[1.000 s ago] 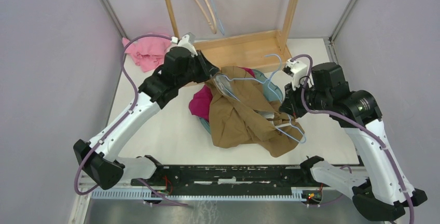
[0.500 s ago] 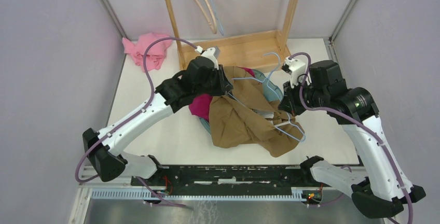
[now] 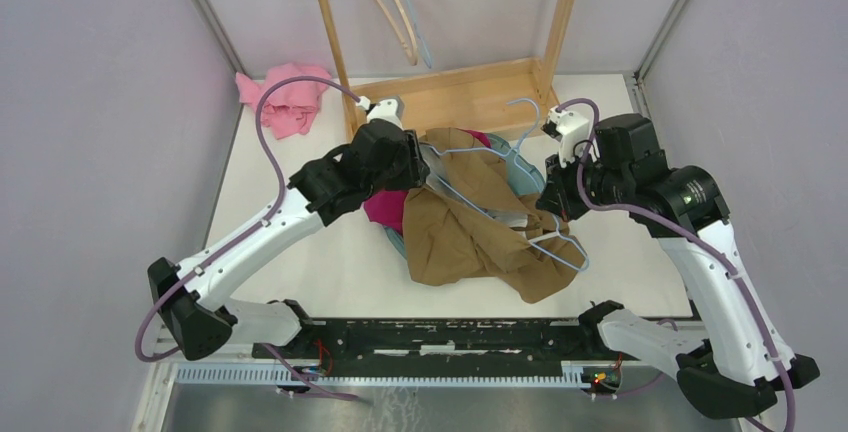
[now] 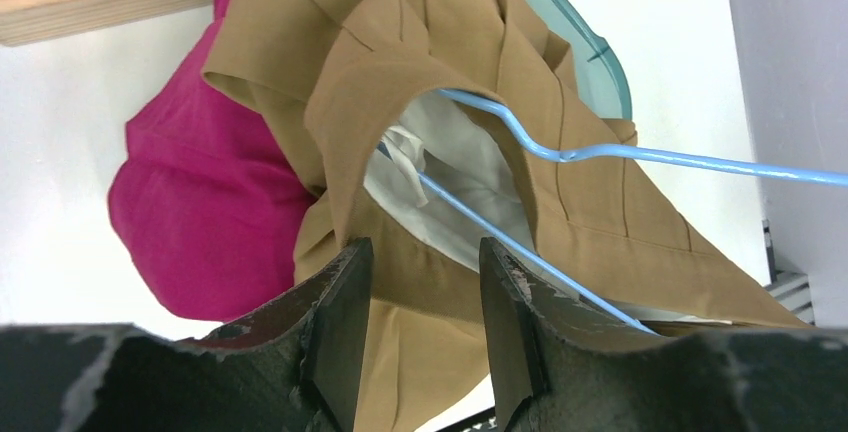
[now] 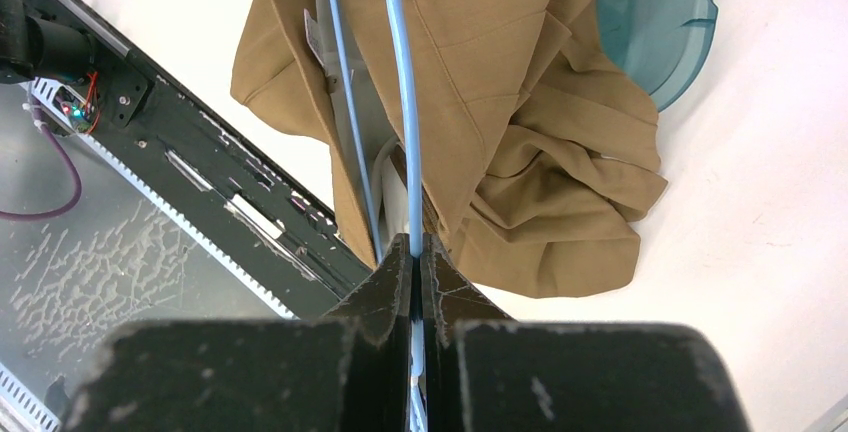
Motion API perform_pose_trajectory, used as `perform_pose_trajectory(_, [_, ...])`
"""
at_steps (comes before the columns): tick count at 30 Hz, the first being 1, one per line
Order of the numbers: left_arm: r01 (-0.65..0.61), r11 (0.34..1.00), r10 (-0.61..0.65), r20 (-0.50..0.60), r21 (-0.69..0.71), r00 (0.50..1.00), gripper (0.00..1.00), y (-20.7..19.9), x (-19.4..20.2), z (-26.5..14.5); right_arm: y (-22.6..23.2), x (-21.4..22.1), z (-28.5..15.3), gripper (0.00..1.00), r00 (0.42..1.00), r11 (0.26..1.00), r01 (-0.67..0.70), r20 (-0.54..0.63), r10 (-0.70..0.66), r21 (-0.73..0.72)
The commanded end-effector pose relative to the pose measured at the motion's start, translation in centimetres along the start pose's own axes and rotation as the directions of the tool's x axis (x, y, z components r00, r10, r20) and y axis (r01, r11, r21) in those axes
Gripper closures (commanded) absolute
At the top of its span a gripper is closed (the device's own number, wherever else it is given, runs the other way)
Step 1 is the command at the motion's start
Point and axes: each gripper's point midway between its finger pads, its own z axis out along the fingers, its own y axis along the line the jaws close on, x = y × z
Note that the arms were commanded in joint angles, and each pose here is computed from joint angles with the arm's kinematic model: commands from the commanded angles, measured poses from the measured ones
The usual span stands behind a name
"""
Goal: Place the skirt on the hanger
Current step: Hang the skirt on the hanger.
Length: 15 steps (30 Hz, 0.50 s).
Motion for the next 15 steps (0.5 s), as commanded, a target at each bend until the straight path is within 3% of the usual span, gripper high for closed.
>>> perform_pose_trajectory(1, [-0.034, 0.998, 0.037, 0.048, -0.057, 0.998, 0.48, 1.5, -0.8, -0.6, 0.2, -2.3, -0.7, 0.99, 0.995, 1.0, 0.022, 0.092, -0.022, 0.005])
perform_pose_trajectory(15, [-0.017, 0.996, 0.022, 0.053, -0.083, 0.998, 0.48, 2.1, -0.2, 1.6, 0.7, -1.9, -1.1, 0.99, 0.994, 1.0, 0.019, 0.105, -0.017, -0.013])
